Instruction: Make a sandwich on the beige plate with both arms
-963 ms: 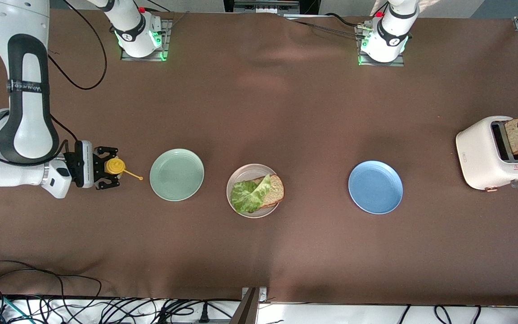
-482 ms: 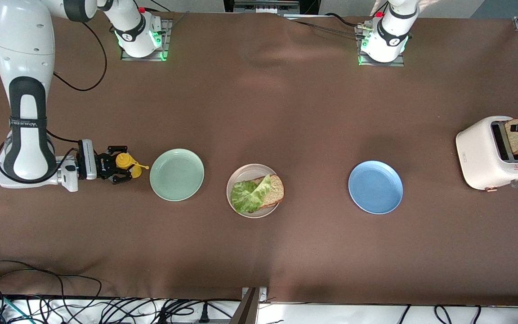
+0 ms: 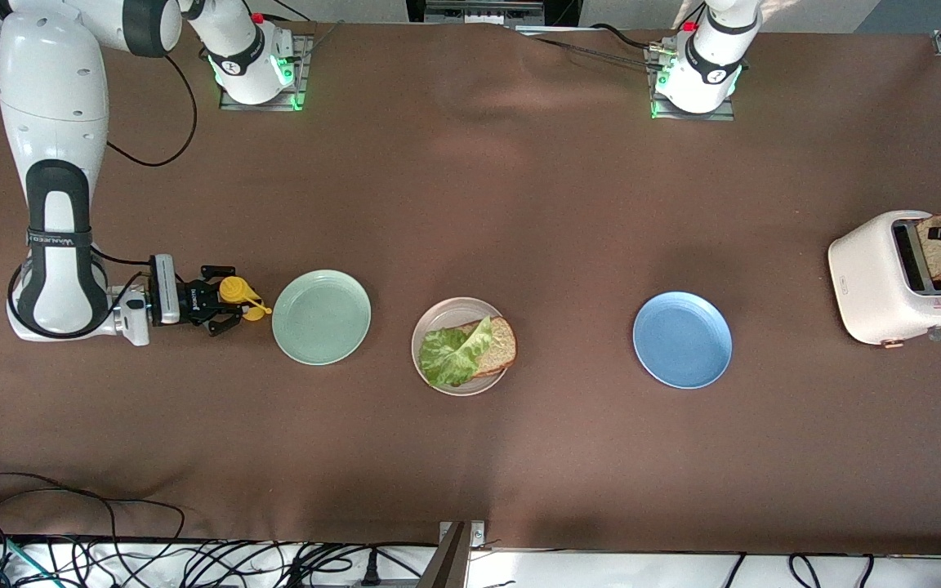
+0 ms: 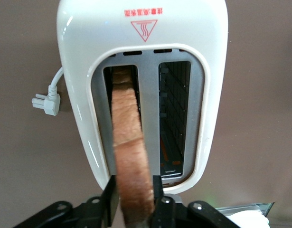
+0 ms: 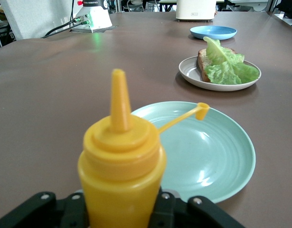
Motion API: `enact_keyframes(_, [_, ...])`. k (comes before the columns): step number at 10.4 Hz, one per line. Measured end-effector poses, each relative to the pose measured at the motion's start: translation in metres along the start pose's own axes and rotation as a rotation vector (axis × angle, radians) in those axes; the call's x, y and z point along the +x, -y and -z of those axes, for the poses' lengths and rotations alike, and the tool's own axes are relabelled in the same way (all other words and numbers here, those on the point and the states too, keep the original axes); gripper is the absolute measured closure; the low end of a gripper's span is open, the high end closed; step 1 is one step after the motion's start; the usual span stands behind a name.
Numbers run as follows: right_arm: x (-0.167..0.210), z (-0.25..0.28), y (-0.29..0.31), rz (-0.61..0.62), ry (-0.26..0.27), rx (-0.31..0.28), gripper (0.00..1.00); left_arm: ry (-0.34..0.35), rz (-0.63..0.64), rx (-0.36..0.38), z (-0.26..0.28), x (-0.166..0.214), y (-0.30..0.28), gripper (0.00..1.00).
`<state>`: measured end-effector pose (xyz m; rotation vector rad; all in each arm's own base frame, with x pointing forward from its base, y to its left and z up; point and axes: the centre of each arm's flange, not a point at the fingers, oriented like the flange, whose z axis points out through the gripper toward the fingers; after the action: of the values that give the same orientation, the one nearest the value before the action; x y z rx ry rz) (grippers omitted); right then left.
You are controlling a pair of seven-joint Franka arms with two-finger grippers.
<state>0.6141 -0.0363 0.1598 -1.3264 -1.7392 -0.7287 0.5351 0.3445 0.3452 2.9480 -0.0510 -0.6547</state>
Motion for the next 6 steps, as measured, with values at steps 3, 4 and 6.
enact_keyframes(3, [-0.005, 0.037, 0.007, 0.0, 0.063, -0.033, 0.2, -0.005, -0.026, 0.004, 0.003, 0.0, 0.0, 0.85])
enact_keyframes(4, [-0.006, 0.052, 0.012, -0.004, 0.094, -0.033, 0.06, -0.006, -0.039, 0.005, 0.007, -0.001, 0.0, 0.85])
enact_keyframes(6, [0.002, 0.076, 0.019, -0.003, 0.155, -0.016, 0.0, 0.012, -0.05, -0.006, 0.022, -0.007, -0.003, 0.85])
